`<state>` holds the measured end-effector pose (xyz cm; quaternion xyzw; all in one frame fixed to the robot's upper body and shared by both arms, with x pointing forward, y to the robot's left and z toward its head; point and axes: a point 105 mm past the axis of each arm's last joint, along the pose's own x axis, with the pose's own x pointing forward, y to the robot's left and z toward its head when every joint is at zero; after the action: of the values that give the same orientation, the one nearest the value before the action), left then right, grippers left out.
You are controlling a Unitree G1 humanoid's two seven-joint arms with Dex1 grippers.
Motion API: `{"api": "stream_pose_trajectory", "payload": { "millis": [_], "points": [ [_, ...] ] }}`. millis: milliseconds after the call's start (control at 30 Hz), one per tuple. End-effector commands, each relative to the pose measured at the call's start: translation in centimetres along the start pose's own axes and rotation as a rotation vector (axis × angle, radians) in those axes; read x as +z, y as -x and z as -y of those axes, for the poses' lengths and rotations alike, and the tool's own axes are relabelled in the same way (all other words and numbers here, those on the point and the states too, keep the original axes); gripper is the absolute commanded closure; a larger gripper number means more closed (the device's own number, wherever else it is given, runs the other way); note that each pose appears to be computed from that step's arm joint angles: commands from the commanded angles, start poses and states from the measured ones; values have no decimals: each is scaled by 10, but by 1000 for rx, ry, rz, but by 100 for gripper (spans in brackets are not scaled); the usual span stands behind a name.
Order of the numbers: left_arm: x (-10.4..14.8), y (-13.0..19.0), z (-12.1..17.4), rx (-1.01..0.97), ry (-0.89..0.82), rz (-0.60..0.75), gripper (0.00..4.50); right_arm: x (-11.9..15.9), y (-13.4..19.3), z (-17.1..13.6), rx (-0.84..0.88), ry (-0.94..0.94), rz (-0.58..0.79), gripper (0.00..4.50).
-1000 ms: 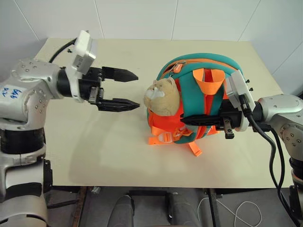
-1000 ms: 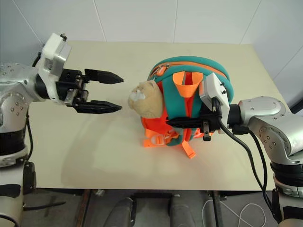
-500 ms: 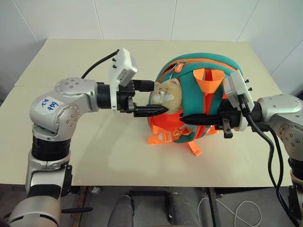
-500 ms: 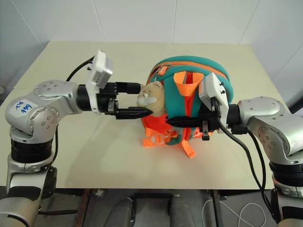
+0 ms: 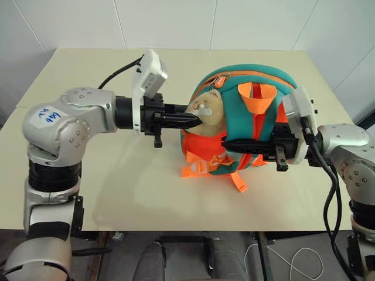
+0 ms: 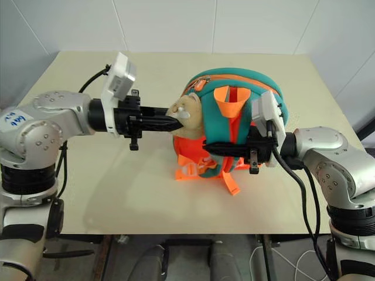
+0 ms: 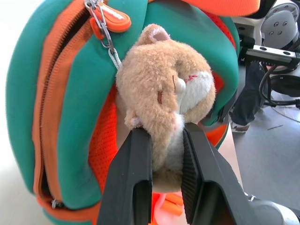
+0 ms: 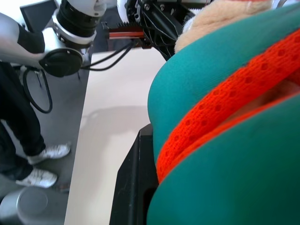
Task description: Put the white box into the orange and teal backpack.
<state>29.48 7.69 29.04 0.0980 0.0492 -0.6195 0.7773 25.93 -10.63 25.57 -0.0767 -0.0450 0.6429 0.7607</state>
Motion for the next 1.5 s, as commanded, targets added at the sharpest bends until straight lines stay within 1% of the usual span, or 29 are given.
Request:
{"api": "stream_pose_trajectory", "payload": {
  "millis": [33, 133, 367, 500, 667, 800, 900, 1067, 1167, 1267, 1400, 1500],
  "points": [
    [14, 16, -11, 68, -24, 18, 406, 17, 2, -8, -1, 75, 84, 450],
    [16, 23, -20, 105, -19, 5, 406, 17, 3, -10, -11, 72, 122, 450],
    [13, 42, -35, 143, -13, -38, 406, 15, 5, -16, -23, 56, 155, 450],
    [14, 54, -51, 184, 2, -37, 406, 18, 7, -22, -15, 58, 218, 450],
    [8, 62, -61, 178, 42, -52, 407, 15, 7, -25, -19, 55, 220, 450],
    [-16, 67, -66, 161, 96, -139, 407, 15, 7, -28, -9, 58, 227, 450],
    [-39, 67, -63, 111, 148, -221, 408, 15, 5, -30, -3, 57, 225, 450],
    [-70, 66, -69, 111, 180, -337, 408, 15, 3, -31, 8, 58, 227, 450],
    [-85, 64, -72, 112, 174, -393, 408, 15, 2, -31, 11, 58, 225, 450],
    [-101, 54, -74, 102, 156, -433, 408, 15, 2, -30, 9, 56, 218, 450],
    [-111, 45, -72, 65, 146, -434, 408, 14, 2, -29, 6, 54, 207, 450],
    [-127, 38, -70, 45, 132, -468, 408, 11, 1, -27, -7, 44, 181, 450]
  ]
}}
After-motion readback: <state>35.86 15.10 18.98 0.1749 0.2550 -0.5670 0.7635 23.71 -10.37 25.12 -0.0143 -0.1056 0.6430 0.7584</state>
